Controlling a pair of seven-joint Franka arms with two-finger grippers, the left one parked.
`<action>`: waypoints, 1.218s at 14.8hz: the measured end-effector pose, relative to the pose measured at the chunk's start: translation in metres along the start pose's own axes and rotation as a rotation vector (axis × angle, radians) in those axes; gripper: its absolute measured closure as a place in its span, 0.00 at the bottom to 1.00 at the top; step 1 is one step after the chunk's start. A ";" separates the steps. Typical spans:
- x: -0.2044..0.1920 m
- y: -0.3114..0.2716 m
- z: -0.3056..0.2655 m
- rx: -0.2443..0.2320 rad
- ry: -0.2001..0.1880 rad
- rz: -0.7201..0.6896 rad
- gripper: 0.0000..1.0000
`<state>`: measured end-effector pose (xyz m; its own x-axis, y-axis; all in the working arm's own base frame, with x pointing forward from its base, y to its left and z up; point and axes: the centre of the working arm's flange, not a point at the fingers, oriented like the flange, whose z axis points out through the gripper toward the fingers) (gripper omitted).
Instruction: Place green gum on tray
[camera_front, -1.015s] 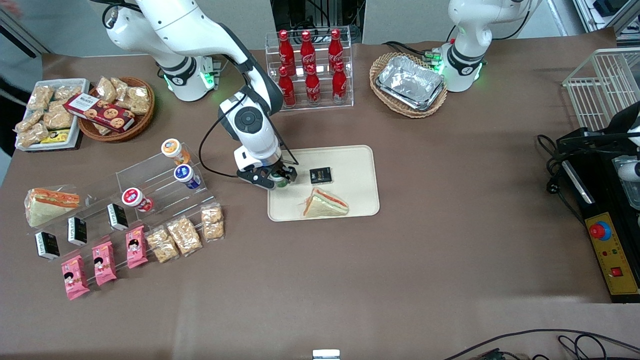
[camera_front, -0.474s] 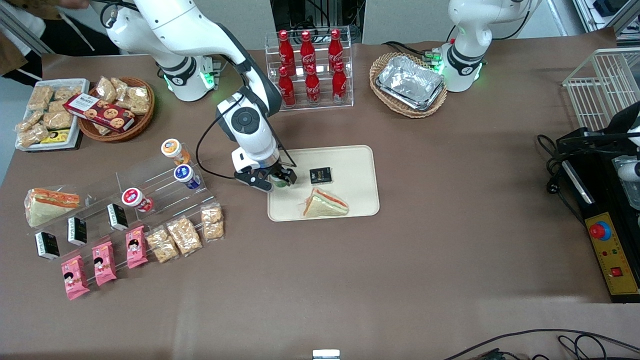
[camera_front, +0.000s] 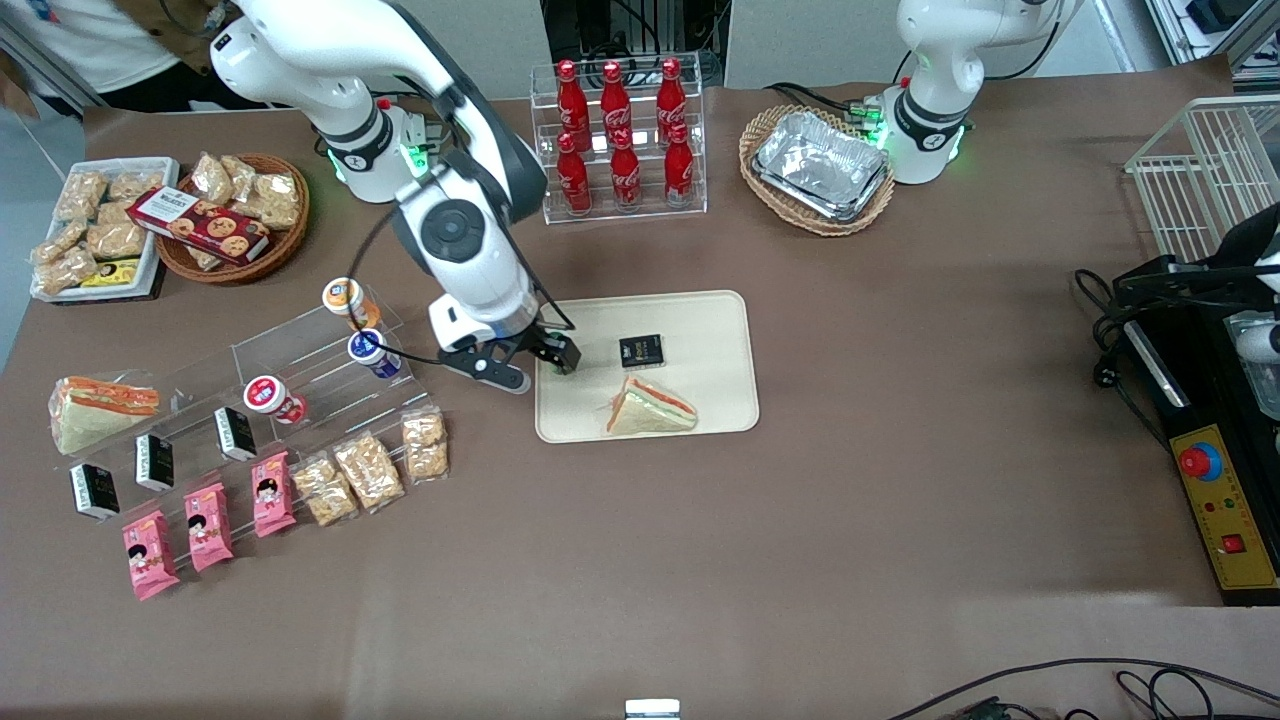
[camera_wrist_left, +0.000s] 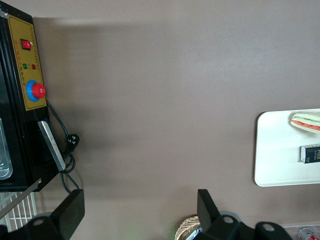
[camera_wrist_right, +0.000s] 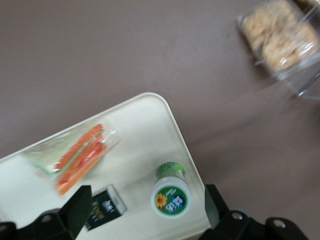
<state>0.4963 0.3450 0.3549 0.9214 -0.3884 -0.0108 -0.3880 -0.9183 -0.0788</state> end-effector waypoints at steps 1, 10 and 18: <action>0.006 -0.002 -0.025 0.002 -0.004 -0.017 0.00; 0.052 0.014 -0.220 -0.009 -0.041 -0.176 0.00; 0.190 0.171 -0.243 0.003 -0.011 -0.350 0.00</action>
<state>0.6000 0.0958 0.5817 0.9988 -0.0494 0.0067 -0.0487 -0.9954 -0.0827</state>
